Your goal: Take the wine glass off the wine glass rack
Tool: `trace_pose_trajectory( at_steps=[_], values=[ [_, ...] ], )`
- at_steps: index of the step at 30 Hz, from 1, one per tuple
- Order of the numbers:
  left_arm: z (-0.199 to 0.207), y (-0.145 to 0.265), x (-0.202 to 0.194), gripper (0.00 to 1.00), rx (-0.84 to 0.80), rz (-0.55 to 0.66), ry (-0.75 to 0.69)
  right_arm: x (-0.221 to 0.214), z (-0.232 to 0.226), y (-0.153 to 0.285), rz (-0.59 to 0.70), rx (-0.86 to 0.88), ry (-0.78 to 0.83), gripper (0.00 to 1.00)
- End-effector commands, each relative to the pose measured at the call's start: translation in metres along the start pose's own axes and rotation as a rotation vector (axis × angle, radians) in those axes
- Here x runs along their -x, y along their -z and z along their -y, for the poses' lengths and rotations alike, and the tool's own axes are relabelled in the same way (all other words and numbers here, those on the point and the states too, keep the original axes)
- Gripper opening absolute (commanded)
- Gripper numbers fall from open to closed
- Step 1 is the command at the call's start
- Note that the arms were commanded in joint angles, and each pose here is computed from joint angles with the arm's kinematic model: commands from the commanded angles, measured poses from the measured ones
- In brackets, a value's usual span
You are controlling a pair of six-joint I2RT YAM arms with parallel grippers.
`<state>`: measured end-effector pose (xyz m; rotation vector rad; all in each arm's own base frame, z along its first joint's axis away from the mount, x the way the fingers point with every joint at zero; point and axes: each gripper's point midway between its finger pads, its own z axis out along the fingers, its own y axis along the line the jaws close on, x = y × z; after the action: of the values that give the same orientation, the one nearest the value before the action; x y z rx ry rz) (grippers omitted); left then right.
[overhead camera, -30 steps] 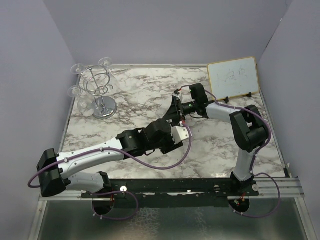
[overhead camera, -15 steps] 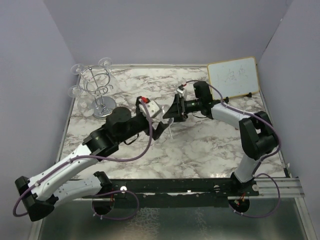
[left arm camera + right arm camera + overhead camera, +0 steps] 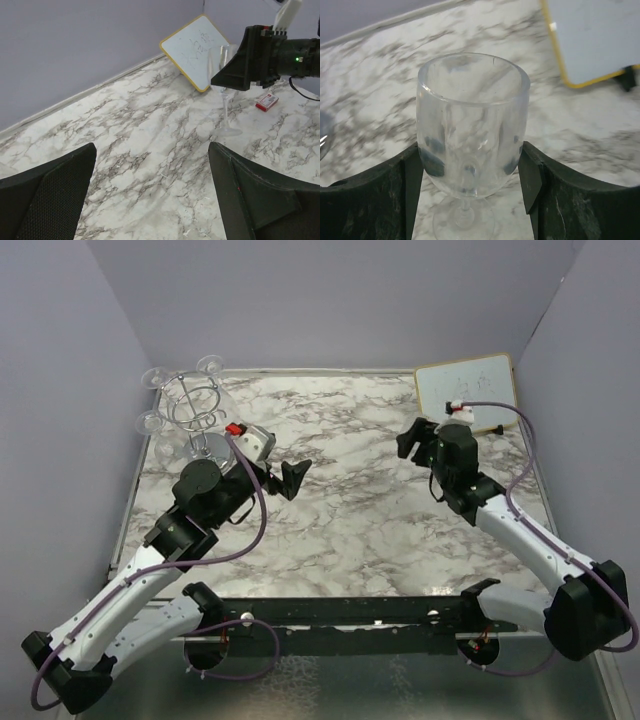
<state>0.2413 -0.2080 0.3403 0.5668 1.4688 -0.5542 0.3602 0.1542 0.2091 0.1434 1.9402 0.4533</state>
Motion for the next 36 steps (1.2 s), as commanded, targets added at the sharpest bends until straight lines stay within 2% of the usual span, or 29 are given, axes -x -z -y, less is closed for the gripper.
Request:
trace_pose_trajectory(
  at_steps=[1,5,8,12,20,23,36],
  values=[
    [-0.007,0.001,0.010,0.96,0.023,0.050,0.034,0.054,0.089,0.023,0.352,-0.480,0.025,0.45],
    [-0.011,0.004,0.013,0.96,0.030,0.064,0.042,0.063,0.114,0.031,0.458,-0.620,0.064,0.43],
    [-0.013,0.006,0.015,0.96,0.035,0.075,0.044,0.066,0.118,0.025,0.512,-0.631,0.194,0.43],
    [-0.015,0.009,0.015,0.96,0.044,0.084,0.043,0.058,0.105,0.014,0.599,-0.492,0.395,0.43],
    [-0.016,0.012,0.018,0.96,0.051,0.099,0.043,0.042,0.076,0.015,0.733,-0.254,0.558,0.43],
    [-0.017,0.012,0.016,0.96,0.055,0.097,0.043,0.043,0.079,0.022,0.798,-0.259,0.542,0.45],
    [-0.018,0.010,0.012,0.96,0.062,0.086,0.041,0.035,0.080,-0.009,0.797,-0.208,0.463,0.45]
  ],
)
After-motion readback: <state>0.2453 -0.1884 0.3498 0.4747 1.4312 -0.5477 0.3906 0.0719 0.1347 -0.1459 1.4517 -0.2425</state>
